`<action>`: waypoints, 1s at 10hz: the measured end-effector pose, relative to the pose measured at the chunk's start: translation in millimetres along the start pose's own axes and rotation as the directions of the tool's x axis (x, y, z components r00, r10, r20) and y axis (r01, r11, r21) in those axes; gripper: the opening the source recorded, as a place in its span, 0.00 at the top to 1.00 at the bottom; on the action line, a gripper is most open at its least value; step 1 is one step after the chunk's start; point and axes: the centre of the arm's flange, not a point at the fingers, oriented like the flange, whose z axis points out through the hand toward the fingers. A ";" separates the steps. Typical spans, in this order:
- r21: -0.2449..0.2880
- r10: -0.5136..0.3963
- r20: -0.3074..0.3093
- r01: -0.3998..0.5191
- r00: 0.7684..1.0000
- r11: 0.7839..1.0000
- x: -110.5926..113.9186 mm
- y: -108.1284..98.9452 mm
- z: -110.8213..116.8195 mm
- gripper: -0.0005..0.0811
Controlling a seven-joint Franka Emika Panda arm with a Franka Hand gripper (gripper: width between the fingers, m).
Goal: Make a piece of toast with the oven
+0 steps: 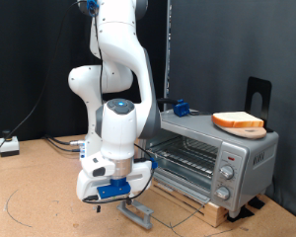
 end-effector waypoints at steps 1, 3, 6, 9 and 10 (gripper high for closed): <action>0.003 -0.029 0.002 0.029 1.000 1.000 0.2 7.0 1.6 0.00; 0.023 -0.050 0.003 0.050 0.999 0.998 4.4 25.1 -4.7 0.00; 0.035 -0.052 -0.031 0.053 0.998 0.998 13.4 52.2 -27.4 0.00; 0.130 -0.107 0.094 0.095 0.990 0.987 0.8 43.4 -32.4 0.00; 0.213 -0.153 0.137 0.121 0.979 0.970 -4.3 40.0 -44.6 0.00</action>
